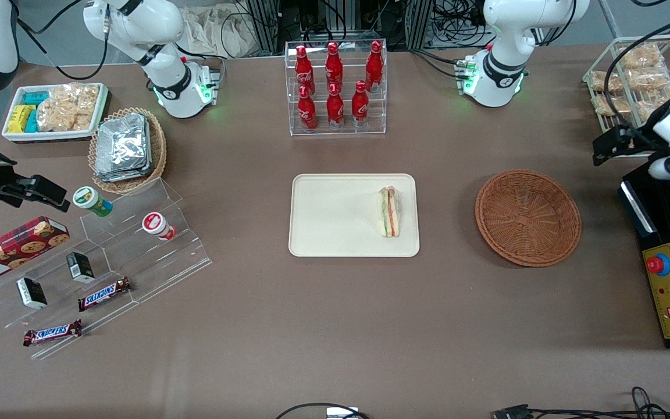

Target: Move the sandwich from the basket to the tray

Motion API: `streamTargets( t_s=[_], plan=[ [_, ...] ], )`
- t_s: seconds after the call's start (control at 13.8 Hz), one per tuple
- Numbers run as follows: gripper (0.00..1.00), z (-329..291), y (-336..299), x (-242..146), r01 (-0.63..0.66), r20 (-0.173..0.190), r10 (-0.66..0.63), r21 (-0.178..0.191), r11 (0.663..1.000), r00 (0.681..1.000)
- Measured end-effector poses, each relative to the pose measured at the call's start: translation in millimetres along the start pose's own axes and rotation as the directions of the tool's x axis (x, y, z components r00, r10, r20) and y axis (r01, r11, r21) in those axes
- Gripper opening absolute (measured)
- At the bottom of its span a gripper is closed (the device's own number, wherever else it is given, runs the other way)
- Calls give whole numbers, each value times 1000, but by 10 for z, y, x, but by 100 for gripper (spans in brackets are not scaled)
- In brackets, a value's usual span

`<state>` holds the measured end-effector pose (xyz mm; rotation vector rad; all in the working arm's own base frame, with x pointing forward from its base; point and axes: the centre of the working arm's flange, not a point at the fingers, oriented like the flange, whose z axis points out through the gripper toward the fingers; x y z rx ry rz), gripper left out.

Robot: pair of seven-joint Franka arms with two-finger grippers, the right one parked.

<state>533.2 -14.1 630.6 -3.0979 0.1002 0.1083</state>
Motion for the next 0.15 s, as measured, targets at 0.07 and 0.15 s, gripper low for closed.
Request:
streamTargets(
  t_s=[0.07, 0.15],
  plan=[
    [100, -23, 0, -34, 0, -1, 0, 0, 1000, 1000],
    [100, -20, 10, -47, -2, 1, 2, 0, 1000, 1000]
  ],
)
